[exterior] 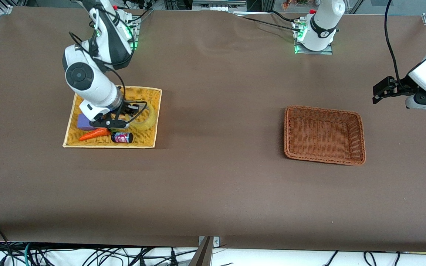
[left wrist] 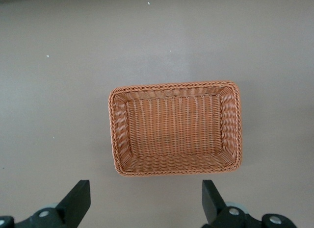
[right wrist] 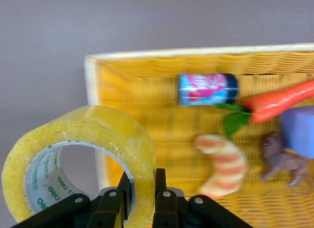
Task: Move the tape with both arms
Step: 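Carry the tape roll with the right gripper toward the table middle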
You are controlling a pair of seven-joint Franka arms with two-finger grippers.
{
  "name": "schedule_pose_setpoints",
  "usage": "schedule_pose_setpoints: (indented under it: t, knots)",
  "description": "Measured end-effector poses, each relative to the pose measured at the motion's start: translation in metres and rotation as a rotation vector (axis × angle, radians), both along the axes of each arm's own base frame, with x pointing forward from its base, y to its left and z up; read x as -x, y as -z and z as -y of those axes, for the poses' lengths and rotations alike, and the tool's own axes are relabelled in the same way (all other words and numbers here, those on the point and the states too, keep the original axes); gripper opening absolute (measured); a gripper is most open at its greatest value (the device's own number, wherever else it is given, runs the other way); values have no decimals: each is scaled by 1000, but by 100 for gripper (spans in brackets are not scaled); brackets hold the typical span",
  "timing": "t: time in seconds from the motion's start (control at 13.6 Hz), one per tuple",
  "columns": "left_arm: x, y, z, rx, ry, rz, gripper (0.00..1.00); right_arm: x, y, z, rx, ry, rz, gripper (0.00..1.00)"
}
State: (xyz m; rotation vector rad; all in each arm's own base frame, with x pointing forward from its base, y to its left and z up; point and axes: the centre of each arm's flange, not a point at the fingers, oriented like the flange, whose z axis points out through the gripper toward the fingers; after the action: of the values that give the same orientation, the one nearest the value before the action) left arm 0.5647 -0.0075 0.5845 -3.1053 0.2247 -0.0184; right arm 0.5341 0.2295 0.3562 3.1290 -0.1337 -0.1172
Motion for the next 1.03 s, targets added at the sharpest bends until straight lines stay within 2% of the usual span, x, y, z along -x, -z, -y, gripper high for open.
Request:
schedule_pose_setpoints:
  t: [0.22,0.51,0.81,1.03]
  knots:
    - [0,0,0,0,0,0,100,8,-10,-109,-42,117,27,22]
    - [0,0,0,0,0,0,100,24,26,-233,-68,234,3,22]
    - [0,0,0,0,0,0,100,29,84,-266,-35,241,-32,22]
    - [0,0,0,0,-1,0,100,44,116,-284,-43,253,-43,22]
